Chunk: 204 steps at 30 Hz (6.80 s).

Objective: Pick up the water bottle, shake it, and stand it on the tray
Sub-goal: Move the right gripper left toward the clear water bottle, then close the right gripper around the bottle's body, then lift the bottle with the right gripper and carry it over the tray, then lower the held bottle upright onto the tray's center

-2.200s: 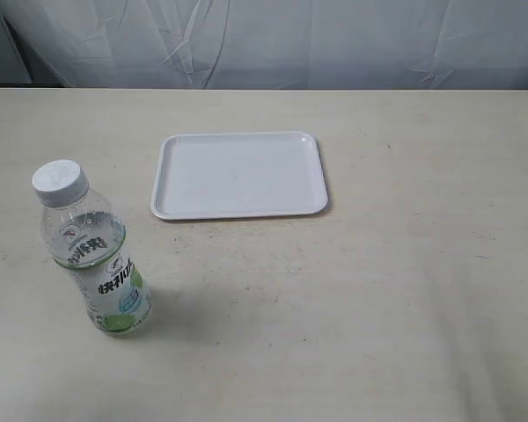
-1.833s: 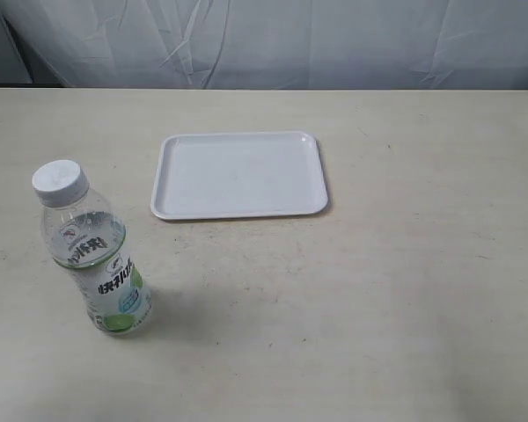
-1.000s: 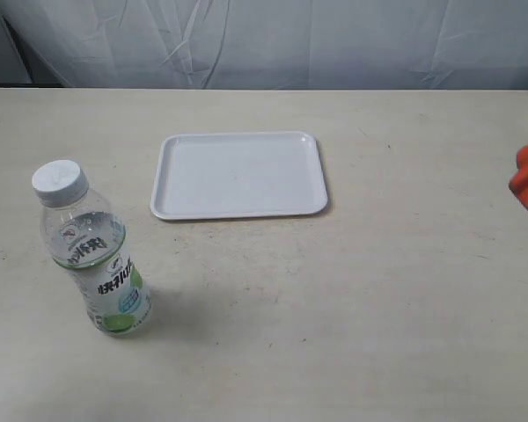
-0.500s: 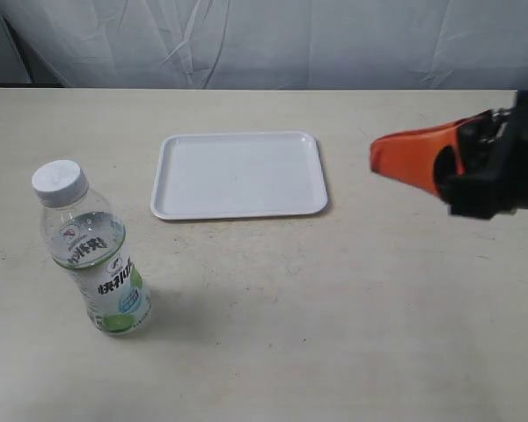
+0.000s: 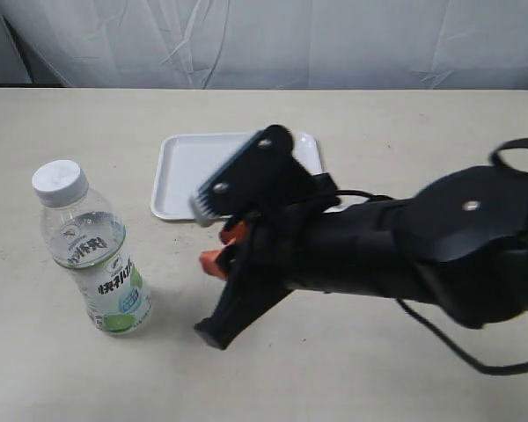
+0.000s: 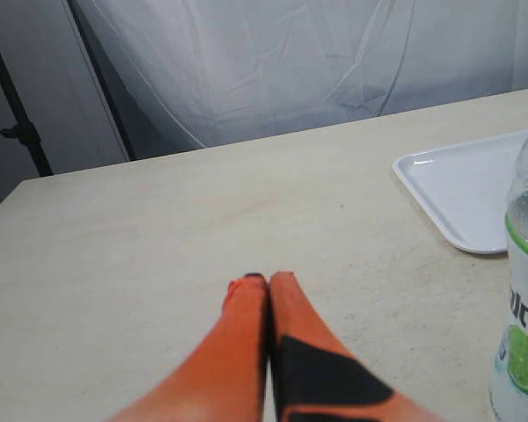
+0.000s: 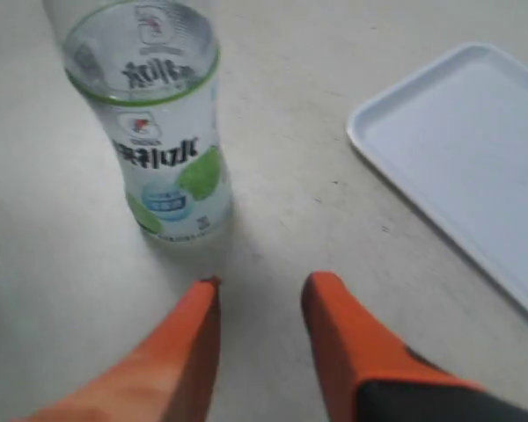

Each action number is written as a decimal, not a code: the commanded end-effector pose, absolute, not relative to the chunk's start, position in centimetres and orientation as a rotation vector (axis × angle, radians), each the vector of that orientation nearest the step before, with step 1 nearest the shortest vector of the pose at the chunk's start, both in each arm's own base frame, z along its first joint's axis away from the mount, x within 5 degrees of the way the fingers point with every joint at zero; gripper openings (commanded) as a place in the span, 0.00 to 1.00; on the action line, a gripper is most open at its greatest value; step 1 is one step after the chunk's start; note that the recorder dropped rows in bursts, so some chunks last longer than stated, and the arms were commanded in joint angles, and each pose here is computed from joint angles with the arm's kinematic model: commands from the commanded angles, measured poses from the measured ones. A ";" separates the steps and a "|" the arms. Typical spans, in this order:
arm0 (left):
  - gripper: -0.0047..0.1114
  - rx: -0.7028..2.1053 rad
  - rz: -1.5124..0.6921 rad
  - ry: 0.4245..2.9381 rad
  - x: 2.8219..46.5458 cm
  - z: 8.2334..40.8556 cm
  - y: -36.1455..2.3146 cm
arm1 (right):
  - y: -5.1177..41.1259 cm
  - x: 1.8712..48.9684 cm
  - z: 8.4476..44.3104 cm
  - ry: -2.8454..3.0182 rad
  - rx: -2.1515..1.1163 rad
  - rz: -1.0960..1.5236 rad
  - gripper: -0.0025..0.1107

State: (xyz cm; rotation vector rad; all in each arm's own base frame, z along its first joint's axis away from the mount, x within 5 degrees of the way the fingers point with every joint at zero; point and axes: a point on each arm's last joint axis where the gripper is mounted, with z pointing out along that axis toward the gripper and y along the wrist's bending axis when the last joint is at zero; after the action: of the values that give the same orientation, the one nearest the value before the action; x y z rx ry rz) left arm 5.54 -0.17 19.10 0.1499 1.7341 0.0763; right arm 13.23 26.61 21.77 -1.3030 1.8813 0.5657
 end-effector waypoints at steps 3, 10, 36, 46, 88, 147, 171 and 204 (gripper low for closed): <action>0.04 0.148 0.073 1.724 5.5 19.1 -0.2 | 31.3 14.1 19.9 2.000 -1.178 0.551 0.87; 0.04 0.146 0.072 1.724 5.5 19.1 -0.2 | 34.5 13.5 18.6 1.999 -1.240 0.596 0.94; 0.04 0.148 0.073 1.724 5.5 19.1 -0.2 | 39.5 14.3 17.4 1.929 -1.234 0.529 0.79; 0.04 0.146 0.072 1.724 5.5 19.1 -0.2 | 39.6 13.9 17.4 1.901 -1.297 0.562 0.02; 0.04 0.147 0.073 1.724 5.5 19.1 -0.2 | 29.8 22.7 28.9 1.864 -0.855 0.832 0.02; 0.04 0.146 0.071 1.724 5.5 19.1 -0.2 | 24.6 24.5 28.9 1.946 -0.626 0.643 0.02; 0.04 0.148 0.073 1.724 5.5 19.1 -0.2 | 24.8 23.2 30.6 1.883 -0.632 0.580 0.02; 0.04 0.148 0.073 1.724 5.5 19.1 -0.2 | 27.3 23.5 27.7 1.854 -0.881 0.367 0.02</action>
State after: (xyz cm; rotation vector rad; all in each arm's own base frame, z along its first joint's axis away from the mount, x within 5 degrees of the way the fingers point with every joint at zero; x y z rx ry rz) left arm 5.54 -0.17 19.10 0.1512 1.7340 0.0774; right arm 24.17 25.95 26.92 -0.7101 1.9504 0.2869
